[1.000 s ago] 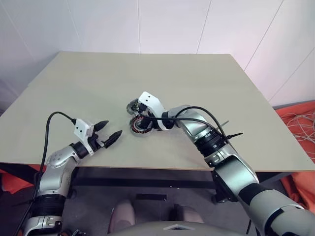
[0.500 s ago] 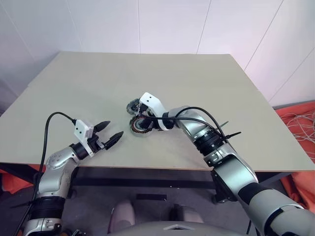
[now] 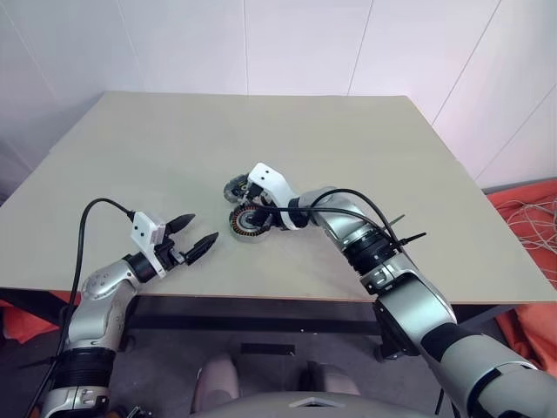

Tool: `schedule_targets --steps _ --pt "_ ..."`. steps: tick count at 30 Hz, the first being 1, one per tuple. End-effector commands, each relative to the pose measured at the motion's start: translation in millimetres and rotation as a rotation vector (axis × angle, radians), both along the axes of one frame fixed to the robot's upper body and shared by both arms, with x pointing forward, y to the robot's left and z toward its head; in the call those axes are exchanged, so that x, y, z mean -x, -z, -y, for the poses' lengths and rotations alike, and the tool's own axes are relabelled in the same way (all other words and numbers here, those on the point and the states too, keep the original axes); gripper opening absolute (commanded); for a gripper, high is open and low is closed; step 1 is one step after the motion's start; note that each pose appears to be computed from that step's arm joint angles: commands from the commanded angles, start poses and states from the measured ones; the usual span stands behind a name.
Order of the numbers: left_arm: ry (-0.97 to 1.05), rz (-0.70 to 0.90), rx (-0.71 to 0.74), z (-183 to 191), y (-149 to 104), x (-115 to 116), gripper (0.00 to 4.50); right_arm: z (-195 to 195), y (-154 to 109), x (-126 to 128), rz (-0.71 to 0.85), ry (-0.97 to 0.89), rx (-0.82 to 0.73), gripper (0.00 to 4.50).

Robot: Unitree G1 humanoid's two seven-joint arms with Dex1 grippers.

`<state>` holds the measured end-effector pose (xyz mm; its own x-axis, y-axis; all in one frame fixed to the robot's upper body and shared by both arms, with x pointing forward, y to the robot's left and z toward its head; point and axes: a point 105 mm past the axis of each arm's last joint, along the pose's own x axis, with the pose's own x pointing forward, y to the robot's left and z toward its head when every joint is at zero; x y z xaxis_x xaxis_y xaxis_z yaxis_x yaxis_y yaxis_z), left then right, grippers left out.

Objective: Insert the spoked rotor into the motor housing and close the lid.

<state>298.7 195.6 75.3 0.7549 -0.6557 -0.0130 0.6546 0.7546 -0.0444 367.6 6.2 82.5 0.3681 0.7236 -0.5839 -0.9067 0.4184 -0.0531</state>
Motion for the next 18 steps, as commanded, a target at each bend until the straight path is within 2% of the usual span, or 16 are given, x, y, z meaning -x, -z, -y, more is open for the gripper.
schedule_targets --steps 1,18 --pt "0.018 0.063 0.003 2.8 -16.3 -2.5 4.50 -1.4 -13.1 -3.7 0.035 -0.010 -0.018 0.65" --pt "0.014 0.064 -0.001 2.4 -16.3 -4.7 4.50 -2.9 -11.2 -3.2 0.028 -0.007 -0.018 0.65"
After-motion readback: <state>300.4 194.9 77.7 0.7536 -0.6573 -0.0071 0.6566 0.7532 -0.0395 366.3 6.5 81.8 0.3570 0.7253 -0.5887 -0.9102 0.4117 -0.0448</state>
